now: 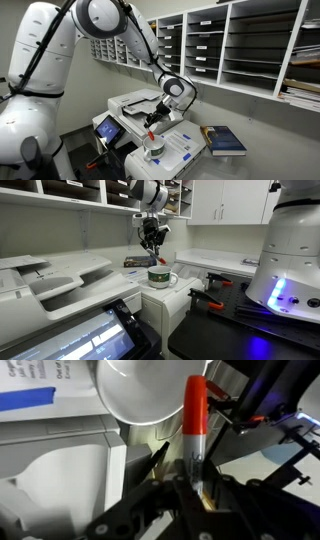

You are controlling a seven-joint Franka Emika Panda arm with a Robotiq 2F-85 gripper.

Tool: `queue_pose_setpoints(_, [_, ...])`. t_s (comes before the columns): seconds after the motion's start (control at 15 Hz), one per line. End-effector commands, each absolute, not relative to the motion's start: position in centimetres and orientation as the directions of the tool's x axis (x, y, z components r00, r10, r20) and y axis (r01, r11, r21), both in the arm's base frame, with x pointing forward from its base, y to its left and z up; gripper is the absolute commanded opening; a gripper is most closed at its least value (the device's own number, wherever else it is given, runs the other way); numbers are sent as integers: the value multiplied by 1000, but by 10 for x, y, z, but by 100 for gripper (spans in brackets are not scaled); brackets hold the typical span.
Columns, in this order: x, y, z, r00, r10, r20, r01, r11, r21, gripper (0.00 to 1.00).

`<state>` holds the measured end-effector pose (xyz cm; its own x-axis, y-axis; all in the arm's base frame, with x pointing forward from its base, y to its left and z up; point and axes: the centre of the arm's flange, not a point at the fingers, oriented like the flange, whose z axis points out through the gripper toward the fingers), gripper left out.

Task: Put the marker inside the mug cup

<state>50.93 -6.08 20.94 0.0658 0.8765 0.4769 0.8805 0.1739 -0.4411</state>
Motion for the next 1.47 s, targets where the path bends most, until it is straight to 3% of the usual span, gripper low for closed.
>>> queue_pose_setpoints(0.0, [508, -70, 197, 50, 885, 463, 885, 176, -430, 6])
queue_pose_setpoints(0.47, [502, -87, 179, 78, 903, 423, 900, 119, -420, 7])
queue_pose_setpoints(0.53, [502, -88, 179, 72, 914, 400, 907, 106, -407, 48])
queue_pose_setpoints(0.67, [504, -88, 178, 56, 922, 384, 920, 101, -378, 56])
queue_pose_setpoints(1.07, [505, -86, 190, 62, 952, 299, 927, 56, -370, 100])
queue_pose_setpoints(1.4, [494, -81, 237, 58, 992, 114, 942, -17, -334, 100])
